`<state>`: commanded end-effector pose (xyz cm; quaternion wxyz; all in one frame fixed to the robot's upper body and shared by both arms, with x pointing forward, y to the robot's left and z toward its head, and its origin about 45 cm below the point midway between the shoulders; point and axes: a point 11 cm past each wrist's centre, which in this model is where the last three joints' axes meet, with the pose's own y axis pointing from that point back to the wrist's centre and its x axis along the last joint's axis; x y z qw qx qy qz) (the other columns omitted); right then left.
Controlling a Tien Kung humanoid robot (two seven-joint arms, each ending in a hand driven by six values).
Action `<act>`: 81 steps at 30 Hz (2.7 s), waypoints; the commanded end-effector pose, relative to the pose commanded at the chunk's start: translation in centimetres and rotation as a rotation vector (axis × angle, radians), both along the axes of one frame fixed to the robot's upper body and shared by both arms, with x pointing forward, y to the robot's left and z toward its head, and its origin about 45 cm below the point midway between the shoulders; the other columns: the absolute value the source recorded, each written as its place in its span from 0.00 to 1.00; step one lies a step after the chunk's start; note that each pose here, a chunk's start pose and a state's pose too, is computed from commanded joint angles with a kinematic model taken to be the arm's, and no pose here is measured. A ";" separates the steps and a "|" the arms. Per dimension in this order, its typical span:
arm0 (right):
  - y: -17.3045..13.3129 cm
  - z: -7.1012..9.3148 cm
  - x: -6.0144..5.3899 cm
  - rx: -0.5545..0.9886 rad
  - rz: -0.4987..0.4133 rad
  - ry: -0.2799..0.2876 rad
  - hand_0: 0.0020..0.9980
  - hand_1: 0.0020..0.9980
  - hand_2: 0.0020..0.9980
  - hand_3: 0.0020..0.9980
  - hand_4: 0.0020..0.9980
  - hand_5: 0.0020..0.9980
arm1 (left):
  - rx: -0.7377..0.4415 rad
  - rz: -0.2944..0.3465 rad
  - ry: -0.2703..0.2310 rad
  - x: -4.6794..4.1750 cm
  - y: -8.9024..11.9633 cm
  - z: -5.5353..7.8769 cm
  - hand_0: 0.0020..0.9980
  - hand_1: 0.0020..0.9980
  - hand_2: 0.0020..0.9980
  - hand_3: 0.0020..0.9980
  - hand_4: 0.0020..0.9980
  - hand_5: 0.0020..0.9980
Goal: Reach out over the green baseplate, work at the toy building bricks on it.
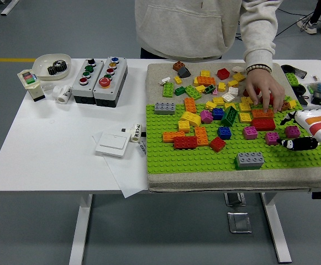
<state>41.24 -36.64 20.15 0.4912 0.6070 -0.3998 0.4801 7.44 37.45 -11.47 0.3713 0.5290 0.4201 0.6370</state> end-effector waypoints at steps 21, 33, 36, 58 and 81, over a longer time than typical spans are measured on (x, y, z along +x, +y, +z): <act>1.4 -1.7 0.6 -0.030 0.046 0.005 0.67 0.63 0.70 0.63 0.79 0.45 | -0.002 0.002 -0.004 0.20 -0.1 0.0 0.61 0.69 0.65 0.55 0.56 0.61; 0.7 -2.5 0.5 -0.014 0.036 0.000 0.64 0.61 0.66 0.59 0.79 0.45 | 0.000 -0.004 0.000 0.26 0.0 0.1 0.60 0.69 0.65 0.55 0.56 0.61; 0.6 -2.8 0.5 -0.023 0.037 0.005 0.63 0.59 0.64 0.58 0.78 0.45 | 0.000 -0.007 0.002 0.25 0.0 0.1 0.60 0.69 0.65 0.55 0.56 0.61; 0.6 -2.9 0.6 -0.046 0.051 -0.026 0.54 0.52 0.57 0.50 0.74 0.46 | -0.002 -0.013 -0.004 0.81 -0.1 0.1 0.60 0.69 0.65 0.55 0.57 0.61; 1.1 -1.2 0.1 -0.040 0.108 -0.075 0.45 0.49 0.53 0.48 0.70 0.45 | -0.003 -0.012 -0.009 0.90 -0.2 0.1 0.60 0.69 0.65 0.55 0.56 0.61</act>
